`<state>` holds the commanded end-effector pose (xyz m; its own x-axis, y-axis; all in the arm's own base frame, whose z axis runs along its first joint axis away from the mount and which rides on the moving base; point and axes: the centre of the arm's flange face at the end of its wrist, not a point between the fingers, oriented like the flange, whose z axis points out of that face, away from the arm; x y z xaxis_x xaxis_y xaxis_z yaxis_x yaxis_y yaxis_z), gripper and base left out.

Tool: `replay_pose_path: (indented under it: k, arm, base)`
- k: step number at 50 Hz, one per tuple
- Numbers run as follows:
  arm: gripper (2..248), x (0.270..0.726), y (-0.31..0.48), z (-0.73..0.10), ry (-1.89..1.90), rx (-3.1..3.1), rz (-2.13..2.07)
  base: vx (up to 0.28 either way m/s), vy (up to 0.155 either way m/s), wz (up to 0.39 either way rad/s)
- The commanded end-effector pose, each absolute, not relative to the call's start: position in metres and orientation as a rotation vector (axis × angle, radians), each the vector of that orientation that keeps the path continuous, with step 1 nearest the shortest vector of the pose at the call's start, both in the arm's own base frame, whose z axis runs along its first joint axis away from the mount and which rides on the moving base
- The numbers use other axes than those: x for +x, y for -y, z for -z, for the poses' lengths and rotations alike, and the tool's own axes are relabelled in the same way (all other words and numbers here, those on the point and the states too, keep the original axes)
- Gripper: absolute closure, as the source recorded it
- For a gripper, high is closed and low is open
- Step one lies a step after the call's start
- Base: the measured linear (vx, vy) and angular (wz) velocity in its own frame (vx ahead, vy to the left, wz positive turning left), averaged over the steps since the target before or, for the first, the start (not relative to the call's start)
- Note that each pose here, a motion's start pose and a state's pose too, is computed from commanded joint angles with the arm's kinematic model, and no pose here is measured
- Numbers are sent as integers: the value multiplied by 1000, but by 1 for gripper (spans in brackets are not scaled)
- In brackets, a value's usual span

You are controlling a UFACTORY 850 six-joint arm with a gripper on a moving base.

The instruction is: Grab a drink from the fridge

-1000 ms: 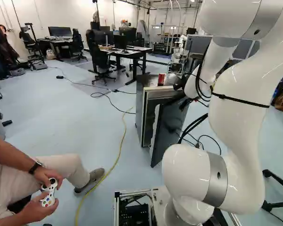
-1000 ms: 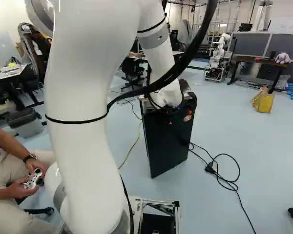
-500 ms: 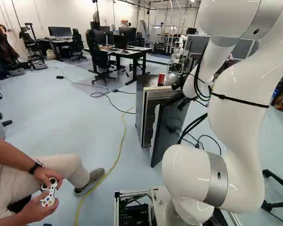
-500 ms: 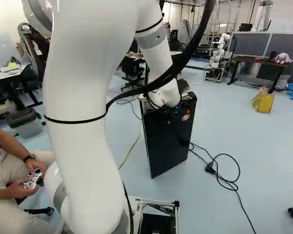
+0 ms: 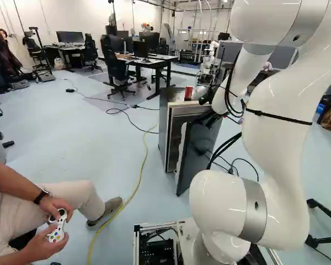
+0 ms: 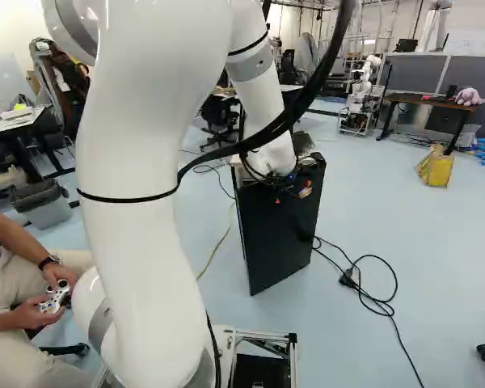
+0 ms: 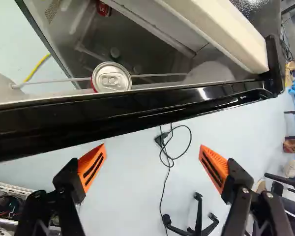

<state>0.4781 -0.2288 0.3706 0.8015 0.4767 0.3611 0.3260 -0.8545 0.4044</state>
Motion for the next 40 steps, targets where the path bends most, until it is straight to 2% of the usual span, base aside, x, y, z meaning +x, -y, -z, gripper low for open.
replay_pose_path:
  k: [40]
  arm:
    - [3, 501, 218, -370, -659, 2653, -677]
  base:
    - [0, 0, 0]
